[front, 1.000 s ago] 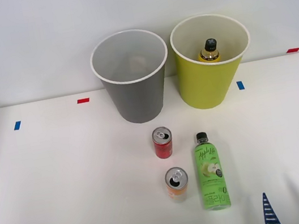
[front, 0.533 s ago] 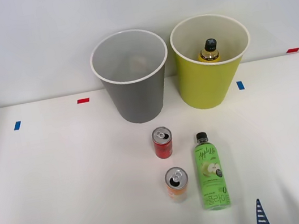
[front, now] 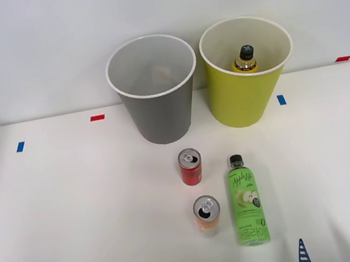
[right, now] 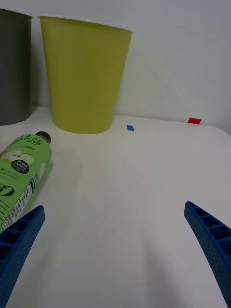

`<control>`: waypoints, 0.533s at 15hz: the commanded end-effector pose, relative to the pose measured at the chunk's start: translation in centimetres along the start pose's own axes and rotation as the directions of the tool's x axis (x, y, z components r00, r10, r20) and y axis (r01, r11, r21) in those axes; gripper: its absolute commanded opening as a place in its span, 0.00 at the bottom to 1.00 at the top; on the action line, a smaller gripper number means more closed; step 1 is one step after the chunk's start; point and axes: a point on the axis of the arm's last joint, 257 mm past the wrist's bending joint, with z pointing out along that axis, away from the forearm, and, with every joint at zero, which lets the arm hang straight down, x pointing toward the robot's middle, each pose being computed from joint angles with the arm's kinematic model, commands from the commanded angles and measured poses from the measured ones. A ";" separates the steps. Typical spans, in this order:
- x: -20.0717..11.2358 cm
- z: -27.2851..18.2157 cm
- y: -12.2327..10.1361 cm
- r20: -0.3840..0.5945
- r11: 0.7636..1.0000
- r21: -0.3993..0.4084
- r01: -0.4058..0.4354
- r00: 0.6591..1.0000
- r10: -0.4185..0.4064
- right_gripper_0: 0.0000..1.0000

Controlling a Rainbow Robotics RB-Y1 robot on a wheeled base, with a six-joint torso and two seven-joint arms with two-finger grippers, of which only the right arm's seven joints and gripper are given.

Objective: Put cans in the gray bin, plastic bottles in the light green bin

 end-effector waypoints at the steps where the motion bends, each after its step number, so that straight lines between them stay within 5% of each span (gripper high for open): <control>1: 0.0 0.0 0.0 -0.001 1.000 0.001 0.000 1.000 0.000 1.00; 8: 0.0 0.0 0.0 -0.001 1.000 0.001 0.000 1.000 0.000 1.00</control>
